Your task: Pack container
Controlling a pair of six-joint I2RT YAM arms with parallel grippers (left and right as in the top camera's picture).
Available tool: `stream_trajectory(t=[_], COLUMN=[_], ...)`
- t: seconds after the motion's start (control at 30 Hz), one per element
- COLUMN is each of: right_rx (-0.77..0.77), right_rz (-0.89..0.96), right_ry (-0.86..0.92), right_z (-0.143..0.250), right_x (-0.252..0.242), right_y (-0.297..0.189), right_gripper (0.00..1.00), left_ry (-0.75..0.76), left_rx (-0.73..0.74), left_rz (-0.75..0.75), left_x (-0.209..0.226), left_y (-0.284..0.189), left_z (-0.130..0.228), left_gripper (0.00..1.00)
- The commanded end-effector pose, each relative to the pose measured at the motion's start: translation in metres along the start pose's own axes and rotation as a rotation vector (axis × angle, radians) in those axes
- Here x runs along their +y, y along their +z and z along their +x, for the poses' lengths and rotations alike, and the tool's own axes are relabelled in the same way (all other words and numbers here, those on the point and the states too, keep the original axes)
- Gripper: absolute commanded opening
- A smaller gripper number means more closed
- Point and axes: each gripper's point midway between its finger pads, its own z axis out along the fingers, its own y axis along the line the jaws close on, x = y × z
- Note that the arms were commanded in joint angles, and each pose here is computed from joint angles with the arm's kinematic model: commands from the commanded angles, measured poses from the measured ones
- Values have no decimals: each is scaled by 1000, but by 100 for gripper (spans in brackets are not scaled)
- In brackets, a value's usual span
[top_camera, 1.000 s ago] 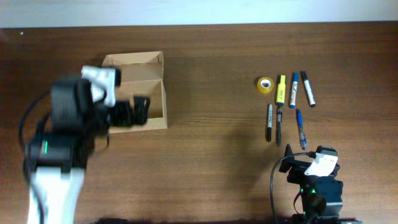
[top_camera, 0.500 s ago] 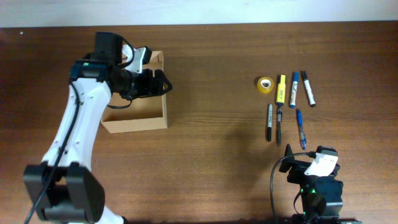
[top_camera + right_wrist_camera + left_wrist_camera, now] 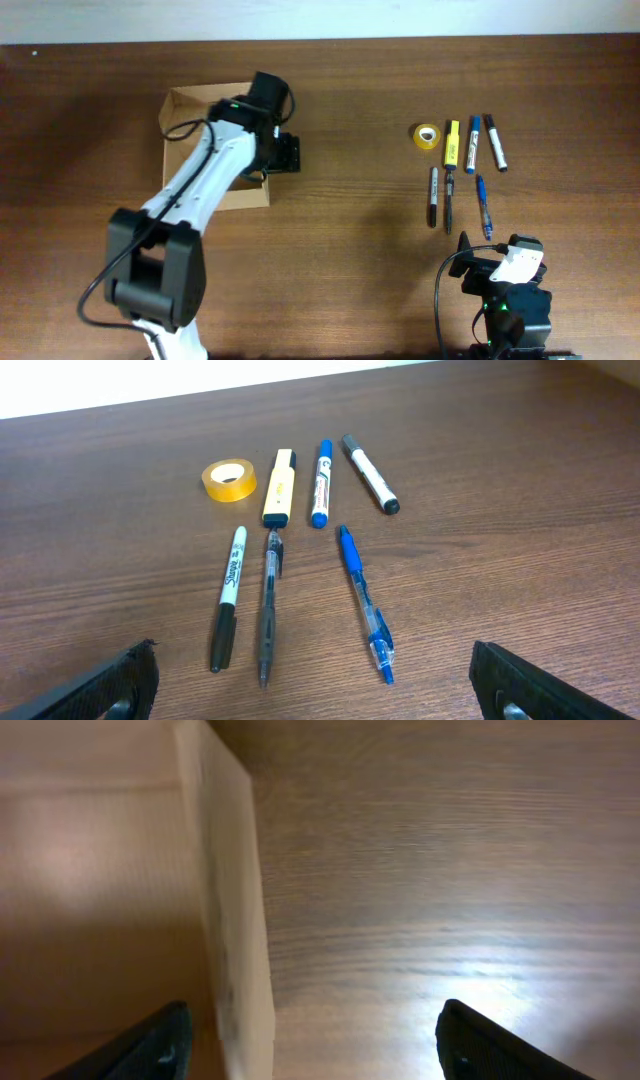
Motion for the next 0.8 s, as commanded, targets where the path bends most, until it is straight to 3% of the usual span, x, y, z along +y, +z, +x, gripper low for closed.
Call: stream_trajectory(t=[0.0,0.07,0.17,0.2,0.27,0.3,0.6,0.77], right_rx=[-5,-5,-5,-5,-5,-5,-5,-5], right_rz=[18,18,18,18,18,18,18,18], right_ry=[8,8,8,8,8,8,8,8], right_z=[1,1,1,1,1,1,1,1], right_x=[-4,-4,-4,-4,-4,-4,-4,-4], right_y=[0,0,0,0,0,0,0,0], right_gripper=[99,99,99,99,99,99,99,100], left_ry=[-108,-113,-123,-123,-126,-125,-107,-124], left_rx=[-30,-26,-29,-29,-31,-33,-11,-2], left_rz=[-106,-110,-110,-110,-110,-110,-49,-75], left_x=[18,20,23,23,24,24,12,4], left_y=[12,19,26,28,30,31,26,-6], left_z=[-10,-12,-15,-16,-17,-18,-17,-21], left_gripper=[78,77,61,49,12,4,2,1])
